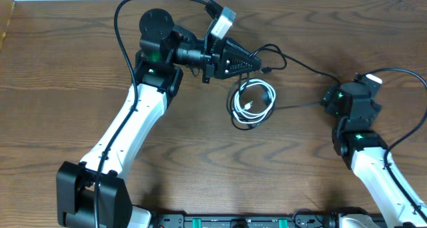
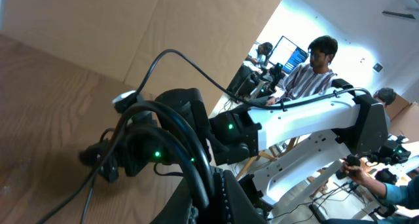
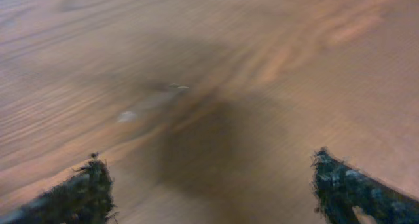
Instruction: Untangle cables
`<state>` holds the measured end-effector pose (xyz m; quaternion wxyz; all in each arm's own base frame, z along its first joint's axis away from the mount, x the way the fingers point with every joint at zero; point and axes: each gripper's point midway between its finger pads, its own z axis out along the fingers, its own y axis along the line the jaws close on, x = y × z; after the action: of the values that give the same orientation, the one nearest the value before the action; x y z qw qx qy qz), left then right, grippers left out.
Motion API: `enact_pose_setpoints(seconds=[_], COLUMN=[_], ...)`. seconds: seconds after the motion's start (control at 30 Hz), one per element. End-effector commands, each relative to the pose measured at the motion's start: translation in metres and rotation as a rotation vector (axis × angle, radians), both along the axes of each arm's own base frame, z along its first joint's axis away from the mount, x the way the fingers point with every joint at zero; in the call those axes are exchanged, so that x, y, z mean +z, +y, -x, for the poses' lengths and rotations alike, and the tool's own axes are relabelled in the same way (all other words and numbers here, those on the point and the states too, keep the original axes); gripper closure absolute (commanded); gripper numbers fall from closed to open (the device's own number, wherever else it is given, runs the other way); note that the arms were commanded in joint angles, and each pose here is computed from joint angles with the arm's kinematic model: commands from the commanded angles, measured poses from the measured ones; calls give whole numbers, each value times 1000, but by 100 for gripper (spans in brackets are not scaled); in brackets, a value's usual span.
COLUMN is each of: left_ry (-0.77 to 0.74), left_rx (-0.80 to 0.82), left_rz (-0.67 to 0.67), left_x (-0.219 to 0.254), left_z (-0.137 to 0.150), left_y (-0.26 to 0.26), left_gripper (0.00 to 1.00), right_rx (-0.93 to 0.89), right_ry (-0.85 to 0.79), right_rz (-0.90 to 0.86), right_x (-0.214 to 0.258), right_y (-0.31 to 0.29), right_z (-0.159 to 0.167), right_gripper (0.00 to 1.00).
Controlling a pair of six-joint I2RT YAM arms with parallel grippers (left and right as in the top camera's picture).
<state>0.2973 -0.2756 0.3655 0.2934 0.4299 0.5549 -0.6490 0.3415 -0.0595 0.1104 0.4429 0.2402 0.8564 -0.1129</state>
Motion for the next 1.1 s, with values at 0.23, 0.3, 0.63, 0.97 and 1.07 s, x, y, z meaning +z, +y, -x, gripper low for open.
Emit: enact_pose_setpoints(seconds=[0.23,0.3,0.63,0.97,1.07], left_ry=[-48,-43,371,939,1077], left_rx=[-15,2,556,1054,1083], left_rz=[10,12,-57,-98,-61], left_x=[12,13,-24,-88,-92], left_z=[8,5,-89,-140,-140], left_y=[5,4,5,42,41], left_gripper=[92,92,92,92,92], right_rx=[239,410,808,1001,1024], right_ry=[-3,6,64,103,118], right_rz=[-246,-391,-756,-925,-906], right_x=[-6,-6,11,27,25], right_y=[53,91,175,211,220], right_z=[-8,-6,29,58,62], right_gripper=[1,1,1,1,1])
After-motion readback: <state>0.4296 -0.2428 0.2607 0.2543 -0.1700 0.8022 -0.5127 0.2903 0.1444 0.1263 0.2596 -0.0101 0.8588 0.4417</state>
